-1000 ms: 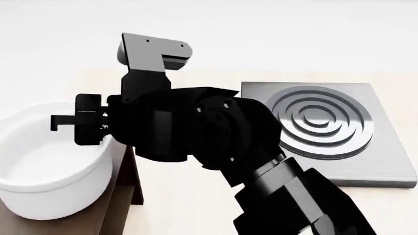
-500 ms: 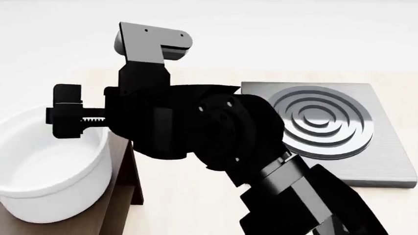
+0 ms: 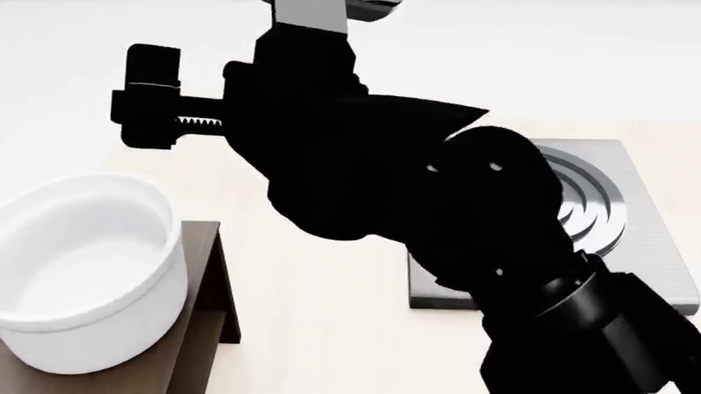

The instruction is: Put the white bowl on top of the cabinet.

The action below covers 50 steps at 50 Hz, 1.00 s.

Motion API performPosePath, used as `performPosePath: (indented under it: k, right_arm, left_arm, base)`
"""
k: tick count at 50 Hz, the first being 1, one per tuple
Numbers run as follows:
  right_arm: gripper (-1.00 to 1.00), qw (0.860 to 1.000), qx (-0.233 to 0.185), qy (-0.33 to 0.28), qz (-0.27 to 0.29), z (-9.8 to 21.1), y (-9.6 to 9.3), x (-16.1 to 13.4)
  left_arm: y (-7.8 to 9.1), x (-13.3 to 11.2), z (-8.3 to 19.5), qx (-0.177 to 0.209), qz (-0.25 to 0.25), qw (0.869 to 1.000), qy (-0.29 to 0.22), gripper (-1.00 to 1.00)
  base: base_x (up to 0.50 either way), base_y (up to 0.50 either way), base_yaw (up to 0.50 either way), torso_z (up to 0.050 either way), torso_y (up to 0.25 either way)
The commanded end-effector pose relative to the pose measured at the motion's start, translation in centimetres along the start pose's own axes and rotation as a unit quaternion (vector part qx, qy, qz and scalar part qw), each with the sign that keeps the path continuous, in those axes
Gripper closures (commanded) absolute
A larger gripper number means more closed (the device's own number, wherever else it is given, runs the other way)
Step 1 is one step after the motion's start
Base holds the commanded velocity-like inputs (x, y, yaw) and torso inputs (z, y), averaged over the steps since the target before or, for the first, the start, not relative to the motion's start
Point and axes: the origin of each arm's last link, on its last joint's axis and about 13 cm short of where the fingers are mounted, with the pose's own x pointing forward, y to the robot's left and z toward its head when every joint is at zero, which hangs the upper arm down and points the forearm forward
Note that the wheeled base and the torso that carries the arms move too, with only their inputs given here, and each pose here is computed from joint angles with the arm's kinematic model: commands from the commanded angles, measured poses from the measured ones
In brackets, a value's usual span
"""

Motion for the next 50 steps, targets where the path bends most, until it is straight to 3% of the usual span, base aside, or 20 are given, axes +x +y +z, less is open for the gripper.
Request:
performPosePath:
  k: [1, 26, 50]
  right_arm:
    - [-1.00, 0.998, -0.009, -0.066, -0.021, 1.0, -0.3, -2.9]
    - [-1.00, 0.985, 0.018, -0.167, -0.043, 2.8, -1.5, -8.0]
    - [-1.00, 0.965, 0.007, -0.255, -0.063, 4.1, -0.6, -12.6]
  left_arm:
    - [0.0, 0.0, 0.0, 0.001, -0.001, 1.000, -0.001, -1.00]
    - [-0.2, -0.1, 0.0, 0.003, -0.002, 1.000, -0.003, -1.00]
    - [-0.3, -0.1, -0.1, 0.005, -0.003, 1.000, -0.003, -1.00]
  base:
    - [0.00, 0.00, 0.00, 0.000, 0.000]
    - [0.00, 0.00, 0.00, 0.000, 0.000]
    - [0.00, 0.00, 0.00, 0.000, 0.000]
